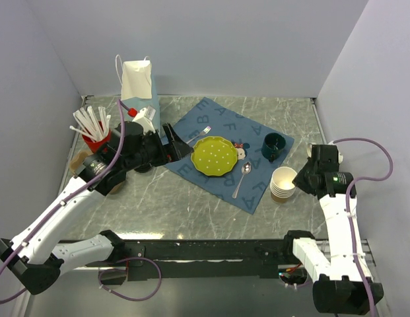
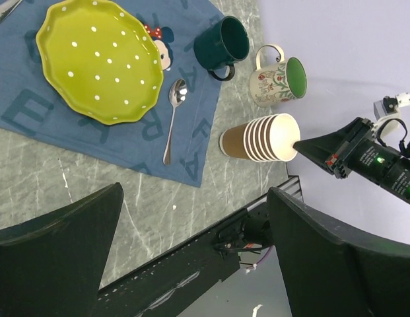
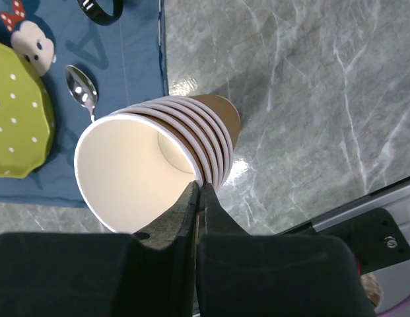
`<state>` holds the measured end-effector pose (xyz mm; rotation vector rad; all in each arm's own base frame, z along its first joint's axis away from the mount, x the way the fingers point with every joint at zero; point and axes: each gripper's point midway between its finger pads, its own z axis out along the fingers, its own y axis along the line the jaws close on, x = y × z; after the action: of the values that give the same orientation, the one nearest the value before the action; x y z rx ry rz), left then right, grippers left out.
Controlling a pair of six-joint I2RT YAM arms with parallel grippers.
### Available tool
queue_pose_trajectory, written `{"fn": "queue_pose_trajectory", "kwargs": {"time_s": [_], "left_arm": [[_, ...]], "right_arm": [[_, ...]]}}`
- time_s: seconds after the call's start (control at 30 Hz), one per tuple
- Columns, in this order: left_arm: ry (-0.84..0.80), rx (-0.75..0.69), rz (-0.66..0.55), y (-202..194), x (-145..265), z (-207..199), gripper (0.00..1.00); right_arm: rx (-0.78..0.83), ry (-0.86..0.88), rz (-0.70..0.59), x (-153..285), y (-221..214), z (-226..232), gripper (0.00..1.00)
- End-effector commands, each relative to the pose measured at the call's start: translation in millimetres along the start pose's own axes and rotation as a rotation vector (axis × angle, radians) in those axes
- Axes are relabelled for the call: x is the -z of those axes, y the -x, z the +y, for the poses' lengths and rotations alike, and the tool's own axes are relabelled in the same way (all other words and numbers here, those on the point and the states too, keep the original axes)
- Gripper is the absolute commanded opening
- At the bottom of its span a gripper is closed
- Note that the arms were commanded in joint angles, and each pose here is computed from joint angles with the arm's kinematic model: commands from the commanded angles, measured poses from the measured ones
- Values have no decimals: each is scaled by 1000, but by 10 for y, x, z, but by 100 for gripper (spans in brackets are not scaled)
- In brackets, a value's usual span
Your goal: Pack the takeout coffee
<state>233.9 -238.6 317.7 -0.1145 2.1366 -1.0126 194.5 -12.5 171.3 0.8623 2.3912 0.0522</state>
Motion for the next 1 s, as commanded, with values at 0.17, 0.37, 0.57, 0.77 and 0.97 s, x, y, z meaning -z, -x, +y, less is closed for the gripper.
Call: {"fn": "queue_pose_trajectory", "kwargs": {"time_s": [0.17, 0.37, 0.57, 0.77, 0.97], "left_arm": [[-22, -40, -19, 45, 72, -39, 97], [-20, -47, -17, 29, 100, -22, 97], [-76, -102, 3, 19, 121, -131, 97], [-103, -100, 59, -52, 38, -187, 97], [-124, -99, 106, -133, -69, -200, 97]], "right_arm": [[-140, 13, -59, 84, 84, 14, 0], [-142, 4, -50, 30, 29, -31, 0], [-177, 74, -60, 184, 117, 82, 0], [-192, 78, -51, 163, 53, 53, 0], [-191, 41, -10, 38, -100, -39, 0]]}}
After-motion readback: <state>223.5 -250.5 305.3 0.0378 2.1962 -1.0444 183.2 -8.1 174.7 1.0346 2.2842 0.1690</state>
